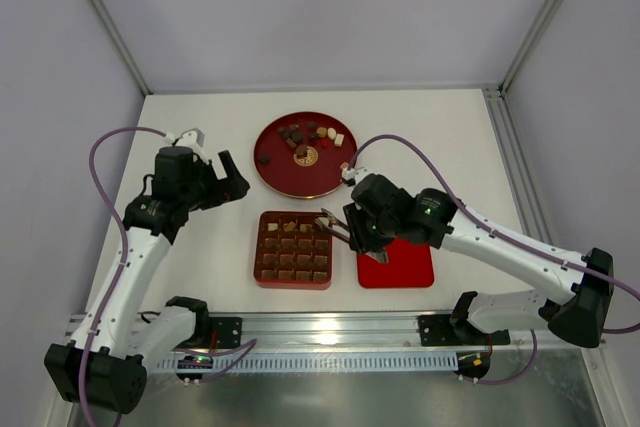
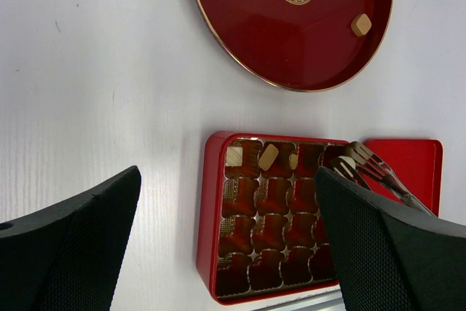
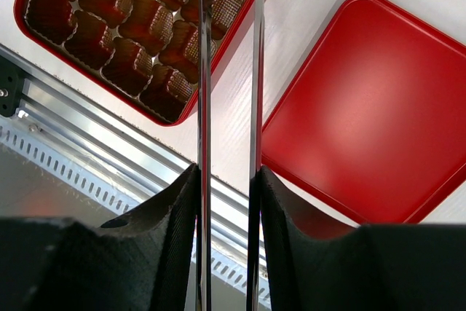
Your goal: Pack the chocolate
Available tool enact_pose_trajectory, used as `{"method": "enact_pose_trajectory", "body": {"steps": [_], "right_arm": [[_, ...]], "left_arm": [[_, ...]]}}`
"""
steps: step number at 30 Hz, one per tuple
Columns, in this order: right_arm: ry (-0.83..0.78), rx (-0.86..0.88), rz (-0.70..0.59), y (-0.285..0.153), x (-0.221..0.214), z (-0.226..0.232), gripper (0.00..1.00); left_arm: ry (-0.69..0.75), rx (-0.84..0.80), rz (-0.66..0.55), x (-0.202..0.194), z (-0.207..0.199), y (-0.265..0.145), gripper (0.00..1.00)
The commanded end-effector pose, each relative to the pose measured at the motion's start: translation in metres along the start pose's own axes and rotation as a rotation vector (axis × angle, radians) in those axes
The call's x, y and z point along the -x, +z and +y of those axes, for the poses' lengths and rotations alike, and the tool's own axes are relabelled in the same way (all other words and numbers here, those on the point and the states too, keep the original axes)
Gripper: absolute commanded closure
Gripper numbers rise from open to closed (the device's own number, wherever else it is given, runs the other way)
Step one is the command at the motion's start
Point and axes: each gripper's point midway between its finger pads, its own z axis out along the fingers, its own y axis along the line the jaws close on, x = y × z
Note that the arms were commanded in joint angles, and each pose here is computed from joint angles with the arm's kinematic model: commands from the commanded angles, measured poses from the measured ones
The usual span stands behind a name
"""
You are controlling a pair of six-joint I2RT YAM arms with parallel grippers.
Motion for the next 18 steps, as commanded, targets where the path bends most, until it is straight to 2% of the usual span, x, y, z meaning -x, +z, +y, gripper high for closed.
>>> {"method": "enact_pose_trajectory", "body": {"steps": [1,18], "right_arm": [[0.009,0.018,-0.054,-0.002,0.015,0.009,0.60],[-0.020,0.006,-0.082,-0.011,0.029,0.010,0.59]], "left_arm": [[0.015,-0.012,-0.012,0.002,-0.002,-0.001,0.00],[0.015,-0.012,-0.013,0.003,-0.002,-0.001,0.00]]}}
